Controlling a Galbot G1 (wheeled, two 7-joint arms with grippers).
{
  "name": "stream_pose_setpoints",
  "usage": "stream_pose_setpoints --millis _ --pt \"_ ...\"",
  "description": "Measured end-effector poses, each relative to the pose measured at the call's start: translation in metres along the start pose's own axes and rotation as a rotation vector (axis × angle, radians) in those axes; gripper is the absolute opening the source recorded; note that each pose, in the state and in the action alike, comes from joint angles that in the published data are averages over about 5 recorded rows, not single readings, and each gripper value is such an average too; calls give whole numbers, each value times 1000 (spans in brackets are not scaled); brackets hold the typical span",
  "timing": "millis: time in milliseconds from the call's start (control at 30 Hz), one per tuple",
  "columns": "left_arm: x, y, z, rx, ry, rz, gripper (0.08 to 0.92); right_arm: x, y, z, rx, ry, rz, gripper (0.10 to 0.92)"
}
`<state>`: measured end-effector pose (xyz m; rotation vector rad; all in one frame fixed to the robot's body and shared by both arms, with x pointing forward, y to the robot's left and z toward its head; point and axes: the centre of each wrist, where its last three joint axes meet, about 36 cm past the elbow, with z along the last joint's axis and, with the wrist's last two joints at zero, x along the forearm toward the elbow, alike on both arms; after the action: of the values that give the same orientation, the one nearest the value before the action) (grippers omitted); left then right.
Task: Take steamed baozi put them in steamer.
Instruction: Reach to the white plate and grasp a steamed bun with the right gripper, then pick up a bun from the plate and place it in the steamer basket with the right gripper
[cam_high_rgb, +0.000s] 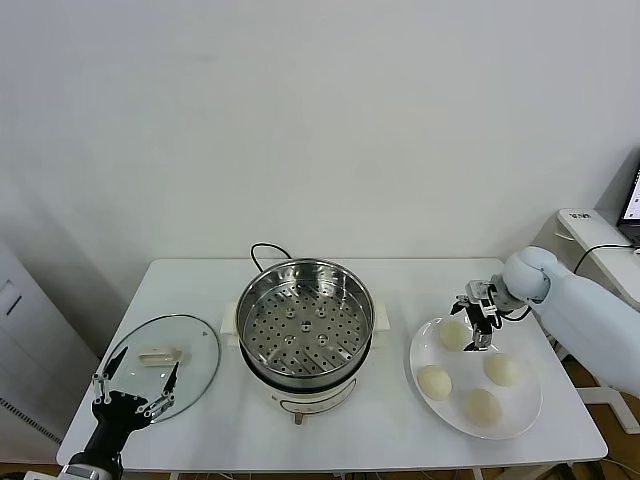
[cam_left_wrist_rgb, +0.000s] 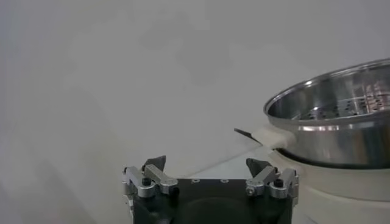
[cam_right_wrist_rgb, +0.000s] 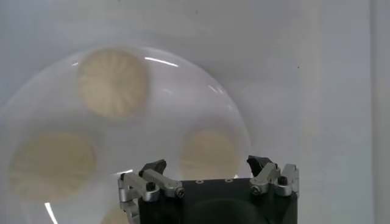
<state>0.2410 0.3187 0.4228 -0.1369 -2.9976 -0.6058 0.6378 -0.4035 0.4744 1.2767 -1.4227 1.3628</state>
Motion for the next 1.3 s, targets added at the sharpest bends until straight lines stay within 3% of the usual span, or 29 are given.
stream_pose_setpoints --millis 233,700,933,1133,1300 --pt "1 1 -1 -4 1 -2 823 -9 -1 2 -5 18 -2 687" --pt "2 5 -1 -13 -4 -6 823 15 -13 -4 27 21 23 311" --pt "2 6 -3 -14 -14 -13 823 83 -54 -51 138 -39 70 283" --pt "4 8 -7 -12 -27 -22 823 156 -90 -125 321 -99 104 289" --pt "6 8 -10 -11 -33 -24 823 190 -100 -196 526 -130 106 289"
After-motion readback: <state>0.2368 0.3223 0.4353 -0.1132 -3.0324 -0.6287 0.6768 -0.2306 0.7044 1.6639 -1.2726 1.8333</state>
